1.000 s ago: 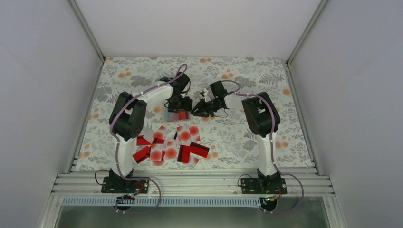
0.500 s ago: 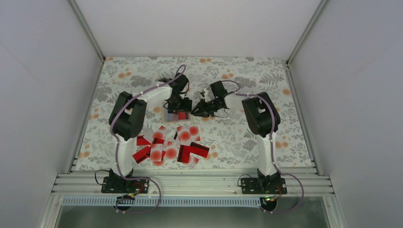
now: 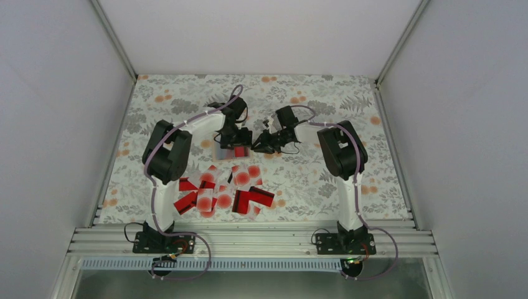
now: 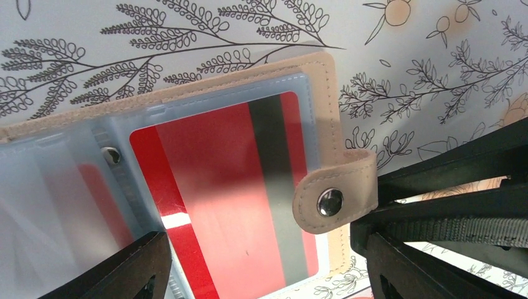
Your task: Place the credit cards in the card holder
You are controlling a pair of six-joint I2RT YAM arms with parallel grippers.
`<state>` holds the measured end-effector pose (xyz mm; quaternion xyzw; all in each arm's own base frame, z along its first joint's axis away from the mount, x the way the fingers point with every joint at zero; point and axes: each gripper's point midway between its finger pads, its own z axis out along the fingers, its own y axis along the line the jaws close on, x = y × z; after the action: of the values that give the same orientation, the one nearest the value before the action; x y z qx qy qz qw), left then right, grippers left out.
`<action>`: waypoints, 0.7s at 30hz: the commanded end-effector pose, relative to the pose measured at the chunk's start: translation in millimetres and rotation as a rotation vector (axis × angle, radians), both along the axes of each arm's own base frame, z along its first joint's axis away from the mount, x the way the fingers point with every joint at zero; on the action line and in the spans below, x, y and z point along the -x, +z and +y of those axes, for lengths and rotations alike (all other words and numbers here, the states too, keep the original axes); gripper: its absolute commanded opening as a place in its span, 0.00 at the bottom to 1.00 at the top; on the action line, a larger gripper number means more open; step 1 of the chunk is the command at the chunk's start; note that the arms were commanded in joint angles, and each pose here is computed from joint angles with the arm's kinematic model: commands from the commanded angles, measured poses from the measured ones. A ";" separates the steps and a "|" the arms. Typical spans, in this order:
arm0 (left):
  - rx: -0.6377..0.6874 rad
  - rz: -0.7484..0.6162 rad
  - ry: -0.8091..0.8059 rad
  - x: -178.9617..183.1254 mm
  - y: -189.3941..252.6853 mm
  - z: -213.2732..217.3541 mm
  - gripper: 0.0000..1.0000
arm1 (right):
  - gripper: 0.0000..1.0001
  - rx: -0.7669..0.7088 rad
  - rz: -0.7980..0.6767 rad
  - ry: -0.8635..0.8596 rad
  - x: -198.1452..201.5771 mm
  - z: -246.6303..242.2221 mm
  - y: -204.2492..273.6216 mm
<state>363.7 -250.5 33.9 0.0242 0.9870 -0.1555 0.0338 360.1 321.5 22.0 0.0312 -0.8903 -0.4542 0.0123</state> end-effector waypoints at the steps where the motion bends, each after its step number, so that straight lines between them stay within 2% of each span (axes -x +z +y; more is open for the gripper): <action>1: 0.096 -0.068 -0.053 -3.2 27.9 -26.7 0.80 | 0.21 0.065 0.011 0.005 7.7 -2.5 -18.8; 8: 0.101 -0.118 -0.013 -7.1 62.9 -1.0 0.86 | 0.25 0.090 -0.034 0.014 4.7 -5.5 -8.2; 11: 0.102 -0.133 0.028 -8.5 73.0 24.0 0.87 | 0.27 0.100 -0.054 0.021 3.9 -7.1 -1.8; 15: 0.039 -0.155 0.080 -9.1 74.5 69.7 0.88 | 0.31 0.159 -0.099 0.024 0.5 -13.6 11.8; 17: 0.004 -0.155 0.104 -8.1 70.3 92.2 0.88 | 0.38 0.211 -0.149 0.023 -6.7 -16.3 21.9; 21: -0.028 -0.143 0.152 -4.5 58.6 126.6 0.88 | 0.60 0.307 -0.219 0.031 -16.9 -15.5 36.2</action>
<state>377.3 -151.2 105.1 -0.0381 0.9781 -0.1632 0.1232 368.2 310.2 35.5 0.0630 -0.9248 -0.3740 -0.0301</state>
